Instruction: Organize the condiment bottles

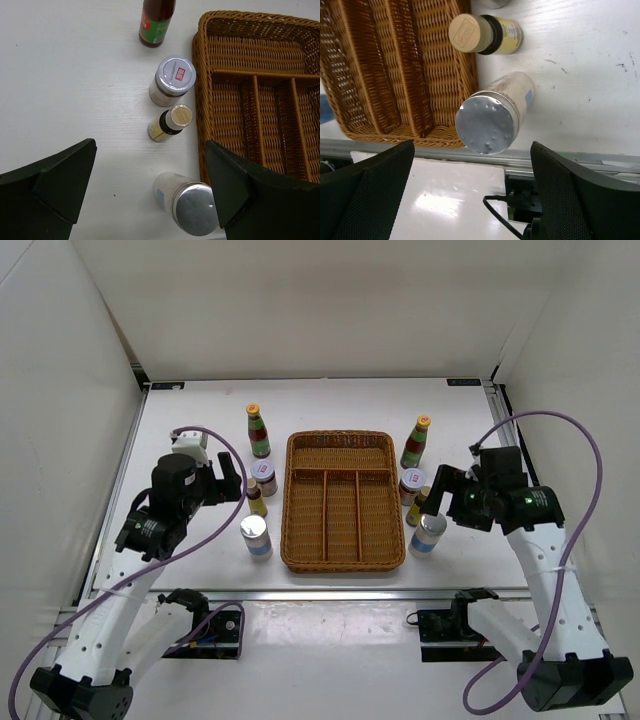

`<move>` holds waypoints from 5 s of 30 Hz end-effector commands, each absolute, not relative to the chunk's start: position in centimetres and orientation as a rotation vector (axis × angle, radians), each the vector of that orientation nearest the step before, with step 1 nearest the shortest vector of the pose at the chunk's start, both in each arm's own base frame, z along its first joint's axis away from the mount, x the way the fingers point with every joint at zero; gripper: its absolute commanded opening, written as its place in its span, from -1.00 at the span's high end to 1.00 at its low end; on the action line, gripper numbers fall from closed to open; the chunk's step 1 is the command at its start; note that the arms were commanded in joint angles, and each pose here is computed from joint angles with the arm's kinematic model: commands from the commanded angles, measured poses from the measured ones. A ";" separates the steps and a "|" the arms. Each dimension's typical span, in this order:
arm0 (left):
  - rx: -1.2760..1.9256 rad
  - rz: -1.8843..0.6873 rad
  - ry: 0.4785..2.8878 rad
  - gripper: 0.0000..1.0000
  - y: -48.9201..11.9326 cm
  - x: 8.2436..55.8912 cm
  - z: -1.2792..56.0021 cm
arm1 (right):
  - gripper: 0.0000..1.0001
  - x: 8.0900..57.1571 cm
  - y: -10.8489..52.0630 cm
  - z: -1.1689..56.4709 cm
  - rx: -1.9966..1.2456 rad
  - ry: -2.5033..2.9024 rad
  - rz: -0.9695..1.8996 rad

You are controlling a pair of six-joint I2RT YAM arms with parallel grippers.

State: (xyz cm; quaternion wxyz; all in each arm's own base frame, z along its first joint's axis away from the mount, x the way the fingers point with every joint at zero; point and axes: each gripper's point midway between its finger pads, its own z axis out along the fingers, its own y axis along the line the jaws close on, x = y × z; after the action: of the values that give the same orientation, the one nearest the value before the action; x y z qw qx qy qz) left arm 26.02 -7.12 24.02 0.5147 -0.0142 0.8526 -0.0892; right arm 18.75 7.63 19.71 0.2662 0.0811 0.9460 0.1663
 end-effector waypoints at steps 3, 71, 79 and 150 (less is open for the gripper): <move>-0.083 -0.202 2.069 -1.00 -6.7 25.6 23.2 | -1.00 19.4 7.6 17.9 0.267 2.595 0.393; 0.011 -0.272 2.187 -1.00 -9.1 26.8 20.3 | -0.46 31.7 21.3 16.3 -0.093 2.608 0.267; -0.017 -0.361 2.278 -1.00 -10.4 26.0 19.0 | -1.00 30.5 21.3 25.4 -0.178 2.367 0.329; 0.625 -0.769 2.302 0.79 -44.0 24.2 27.7 | -1.00 25.9 5.7 25.3 0.202 2.389 0.161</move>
State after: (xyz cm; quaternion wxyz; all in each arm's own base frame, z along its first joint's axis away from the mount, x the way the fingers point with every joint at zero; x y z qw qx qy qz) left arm 24.15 -42.24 23.01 0.2714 0.2260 0.9057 -0.2344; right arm 26.65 5.34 26.16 0.3745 0.0881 0.9219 0.0466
